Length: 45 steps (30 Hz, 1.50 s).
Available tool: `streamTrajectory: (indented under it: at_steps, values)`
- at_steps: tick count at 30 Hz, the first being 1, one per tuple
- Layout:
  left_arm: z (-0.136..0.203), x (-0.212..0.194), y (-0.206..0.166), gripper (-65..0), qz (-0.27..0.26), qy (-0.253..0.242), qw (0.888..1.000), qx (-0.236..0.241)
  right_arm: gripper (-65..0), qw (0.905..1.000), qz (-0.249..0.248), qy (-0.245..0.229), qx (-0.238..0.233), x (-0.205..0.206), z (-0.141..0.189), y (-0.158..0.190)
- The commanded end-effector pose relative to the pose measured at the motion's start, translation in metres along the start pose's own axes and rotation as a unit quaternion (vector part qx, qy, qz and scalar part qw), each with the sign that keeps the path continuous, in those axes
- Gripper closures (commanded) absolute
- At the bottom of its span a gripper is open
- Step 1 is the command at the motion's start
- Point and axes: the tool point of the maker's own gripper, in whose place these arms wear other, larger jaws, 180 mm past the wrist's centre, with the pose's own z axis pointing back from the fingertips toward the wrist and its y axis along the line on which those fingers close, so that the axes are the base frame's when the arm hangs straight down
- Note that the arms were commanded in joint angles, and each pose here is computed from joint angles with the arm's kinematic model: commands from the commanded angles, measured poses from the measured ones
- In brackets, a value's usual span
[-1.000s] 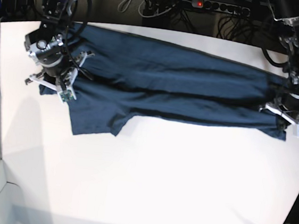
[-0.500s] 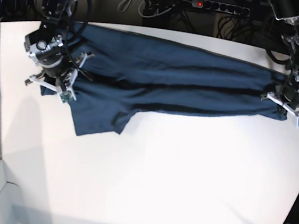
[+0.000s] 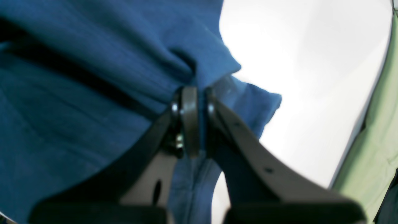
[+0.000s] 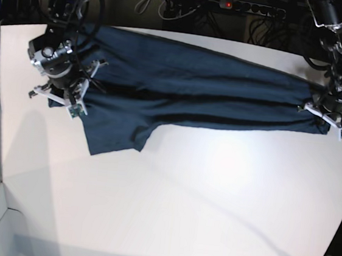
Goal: Layout the t-shirt on the table in an organized manner, then fold the t-shirt properly
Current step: 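Lay the folded edge down and release with both grippers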
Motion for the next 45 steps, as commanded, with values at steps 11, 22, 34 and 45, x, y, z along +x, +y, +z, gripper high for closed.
streamTrajectory:
  at_steps: [11,22,34,45]
  values:
    - [0.001,-0.012,0.006,-0.1,-0.01,0.032,0.999,0.01,0.0,0.9986,0.011,-0.041,-0.032,0.025,0.017,-0.017]
    - [0.001,-0.011,0.006,-0.1,-0.01,0.032,0.999,0.011,0.0,0.9984,0.046,-0.018,-0.027,0.006,0.017,-0.019]
    - [0.002,-0.009,0.009,-0.1,-0.011,0.03,0.999,0.013,0.0,0.9953,0.086,0.021,0.037,-0.033,-0.008,0.012]
    - [0.005,-0.019,-0.014,-0.1,-0.07,0.044,0.995,-0.059,0.0,0.9944,0.076,0.036,0.063,-0.051,-0.022,0.024]
